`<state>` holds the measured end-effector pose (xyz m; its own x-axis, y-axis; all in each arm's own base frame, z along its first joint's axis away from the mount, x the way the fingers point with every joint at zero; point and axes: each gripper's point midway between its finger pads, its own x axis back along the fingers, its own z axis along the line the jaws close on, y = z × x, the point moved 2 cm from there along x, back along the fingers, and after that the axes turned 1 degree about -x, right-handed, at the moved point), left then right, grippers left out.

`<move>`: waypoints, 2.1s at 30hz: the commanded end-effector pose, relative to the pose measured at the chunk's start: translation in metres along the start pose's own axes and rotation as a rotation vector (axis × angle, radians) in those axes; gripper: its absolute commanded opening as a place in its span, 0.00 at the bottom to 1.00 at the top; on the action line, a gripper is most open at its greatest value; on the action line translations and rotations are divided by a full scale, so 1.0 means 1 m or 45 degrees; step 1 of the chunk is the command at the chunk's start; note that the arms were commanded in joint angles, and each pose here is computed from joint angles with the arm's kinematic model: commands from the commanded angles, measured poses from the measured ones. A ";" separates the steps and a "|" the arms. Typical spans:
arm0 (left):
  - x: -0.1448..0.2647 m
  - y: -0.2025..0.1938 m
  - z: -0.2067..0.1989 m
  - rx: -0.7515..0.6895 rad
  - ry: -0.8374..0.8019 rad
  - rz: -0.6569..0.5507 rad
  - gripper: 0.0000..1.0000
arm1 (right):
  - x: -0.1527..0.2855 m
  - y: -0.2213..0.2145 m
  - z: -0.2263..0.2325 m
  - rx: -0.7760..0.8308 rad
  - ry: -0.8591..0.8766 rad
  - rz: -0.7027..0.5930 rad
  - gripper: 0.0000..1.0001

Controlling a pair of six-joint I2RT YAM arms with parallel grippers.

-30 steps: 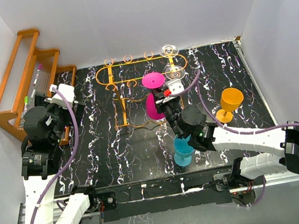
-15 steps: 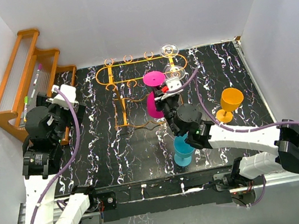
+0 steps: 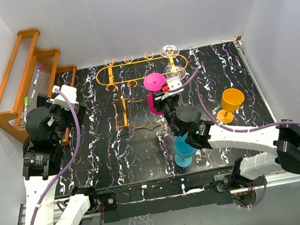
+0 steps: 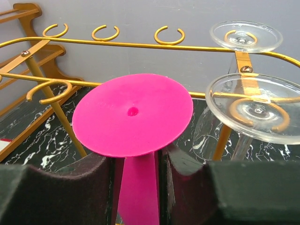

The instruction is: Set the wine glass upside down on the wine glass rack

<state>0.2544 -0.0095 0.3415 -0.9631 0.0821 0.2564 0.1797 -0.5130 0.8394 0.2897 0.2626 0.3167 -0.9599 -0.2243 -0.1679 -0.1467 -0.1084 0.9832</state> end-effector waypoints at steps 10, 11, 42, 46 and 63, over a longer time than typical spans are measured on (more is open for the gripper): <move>0.029 0.013 -0.004 0.029 -0.111 0.029 0.97 | 0.018 0.033 -0.002 -0.198 0.098 -0.010 0.58; 0.031 0.012 -0.006 0.028 -0.131 0.042 0.97 | 0.021 0.035 -0.002 -0.210 0.118 -0.006 0.60; 0.072 0.001 -0.098 0.014 -1.169 0.448 0.97 | 0.030 0.078 -0.060 -0.050 0.123 0.277 0.98; 0.073 0.019 -0.116 0.064 -1.260 0.473 0.96 | 0.022 0.094 -0.086 -0.232 0.128 0.199 0.98; 0.092 0.079 -0.222 -0.133 -1.707 0.429 0.82 | 0.073 0.114 -0.183 -0.654 -0.458 -0.085 0.99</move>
<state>0.1428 -0.2130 0.3203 0.0422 0.6595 0.7505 0.3184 -0.7209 0.6156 0.2590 0.0918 0.3906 -0.9956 -0.0670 -0.0656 -0.0292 -0.4432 0.8959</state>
